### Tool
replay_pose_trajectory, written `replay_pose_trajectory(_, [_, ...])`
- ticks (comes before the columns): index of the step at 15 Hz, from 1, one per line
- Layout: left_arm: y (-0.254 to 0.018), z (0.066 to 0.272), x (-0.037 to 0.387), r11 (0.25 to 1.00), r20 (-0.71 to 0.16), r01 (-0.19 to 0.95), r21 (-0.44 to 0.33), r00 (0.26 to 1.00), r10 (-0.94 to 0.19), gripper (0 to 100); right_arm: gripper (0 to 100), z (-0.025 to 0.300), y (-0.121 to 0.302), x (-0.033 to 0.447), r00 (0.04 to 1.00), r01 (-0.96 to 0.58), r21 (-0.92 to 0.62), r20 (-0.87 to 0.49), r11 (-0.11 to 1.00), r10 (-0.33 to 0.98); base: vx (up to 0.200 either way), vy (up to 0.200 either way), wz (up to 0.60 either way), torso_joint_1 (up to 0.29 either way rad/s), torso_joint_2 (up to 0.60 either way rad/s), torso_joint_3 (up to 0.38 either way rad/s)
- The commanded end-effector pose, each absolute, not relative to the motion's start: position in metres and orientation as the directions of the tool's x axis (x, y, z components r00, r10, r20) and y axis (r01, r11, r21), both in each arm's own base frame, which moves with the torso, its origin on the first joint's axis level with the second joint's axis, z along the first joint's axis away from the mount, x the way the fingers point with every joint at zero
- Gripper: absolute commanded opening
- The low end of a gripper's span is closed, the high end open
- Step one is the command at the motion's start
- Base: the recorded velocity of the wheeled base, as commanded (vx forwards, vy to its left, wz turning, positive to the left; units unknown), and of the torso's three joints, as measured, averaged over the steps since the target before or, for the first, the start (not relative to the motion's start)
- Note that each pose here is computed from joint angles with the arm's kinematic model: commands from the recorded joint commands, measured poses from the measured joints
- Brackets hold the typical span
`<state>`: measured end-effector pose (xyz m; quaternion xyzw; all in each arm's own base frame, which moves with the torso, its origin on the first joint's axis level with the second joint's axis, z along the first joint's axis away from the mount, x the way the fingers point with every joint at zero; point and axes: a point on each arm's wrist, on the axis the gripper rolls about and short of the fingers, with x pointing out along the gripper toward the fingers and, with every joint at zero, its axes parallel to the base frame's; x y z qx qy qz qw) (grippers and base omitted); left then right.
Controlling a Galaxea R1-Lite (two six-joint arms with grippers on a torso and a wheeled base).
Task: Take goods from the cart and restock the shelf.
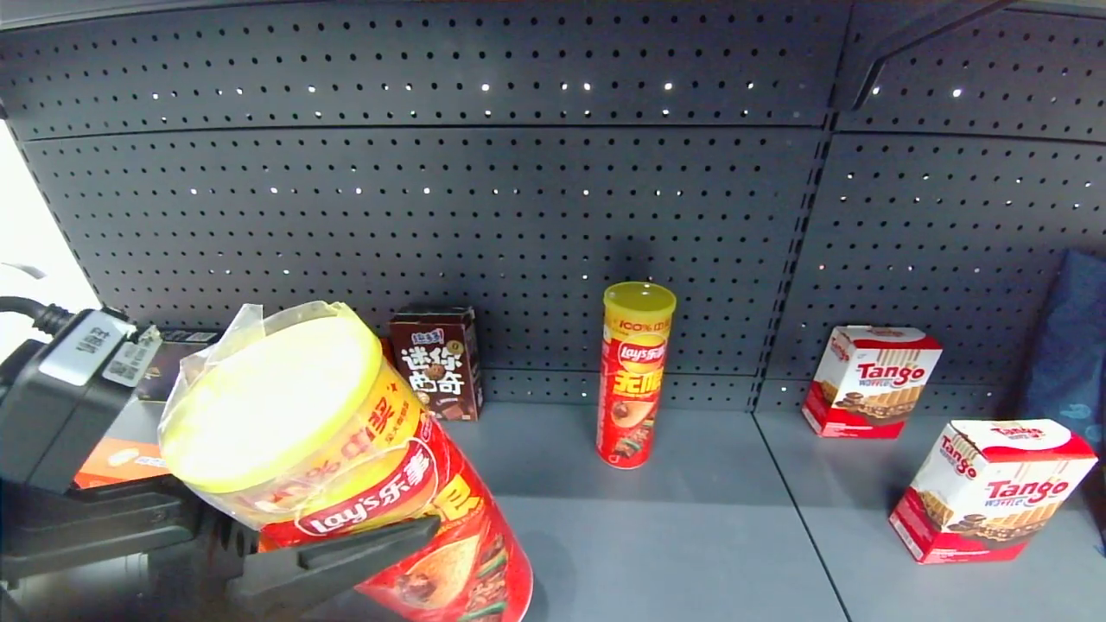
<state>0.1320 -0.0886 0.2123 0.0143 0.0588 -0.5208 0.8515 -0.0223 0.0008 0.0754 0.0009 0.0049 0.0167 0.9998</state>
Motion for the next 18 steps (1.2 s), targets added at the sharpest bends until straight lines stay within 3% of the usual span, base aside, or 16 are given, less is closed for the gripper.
replay_pose_trajectory(1, [-0.090,0.216,0.132,0.453,-0.106,0.891,-0.030,0.448,-0.888,0,100,0.075,0.001,-0.022,0.999,-0.034,0.002,-0.011,0.999,0.034,0.000,0.000,0.00,0.000,0.00,0.000])
replay_pose_trajectory(3, [-0.096,0.206,0.145,0.456,-0.152,0.888,-0.054,0.444,-0.883,0,100,0.075,0.001,-0.022,0.999,-0.034,0.002,-0.011,0.999,0.034,0.000,0.000,0.00,0.000,0.00,0.000])
replay_pose_trajectory(9, [-0.104,0.202,0.158,0.456,-0.182,0.887,-0.065,0.439,-0.880,0,100,0.077,0.001,-0.019,0.998,-0.038,-0.047,-0.052,0.998,0.035,0.000,0.000,0.00,0.000,0.00,0.000])
replay_pose_trajectory(10, [-0.105,0.204,0.158,0.452,-0.180,0.890,-0.055,0.437,-0.881,0,100,0.132,0.000,-0.031,0.994,-0.007,0.018,0.106,1.000,0.005,0.000,0.000,0.00,0.000,0.00,0.000])
replay_pose_trajectory(11, [-0.106,0.205,0.159,0.454,-0.180,0.890,-0.054,0.438,-0.881,0,100,0.194,0.000,-0.006,1.000,-0.021,0.122,0.018,0.992,0.018,0.000,0.000,0.00,0.000,0.00,0.000])
replay_pose_trajectory(12, [-0.106,0.201,0.160,0.454,-0.193,0.889,-0.062,0.436,-0.879,0,100,0.210,0.001,0.007,0.999,-0.040,0.146,-0.014,0.989,0.043,0.000,0.000,0.00,0.000,0.00,0.000])
replay_pose_trajectory(13, [-0.107,0.199,0.162,0.454,-0.198,0.889,-0.062,0.435,-0.879,0,100,0.226,0.002,0.007,0.994,-0.111,0.060,-0.003,0.992,0.112,0.000,0.000,0.00,0.000,0.00,0.000])
replay_pose_trajectory(14, [-0.108,0.200,0.164,0.455,-0.198,0.888,-0.062,0.436,-0.878,0,100,0.228,0.004,0.021,0.983,-0.163,0.008,-0.082,0.987,0.163,0.000,0.000,0.00,0.000,0.00,0.000])
replay_pose_trajectory(18, [-0.108,0.198,0.164,0.463,-0.205,0.884,-0.062,0.443,-0.873,0,100,0.251,0.017,0.061,0.921,-0.357,-0.025,-0.174,0.934,0.348,0.000,0.000,0.00,0.000,0.00,0.000])
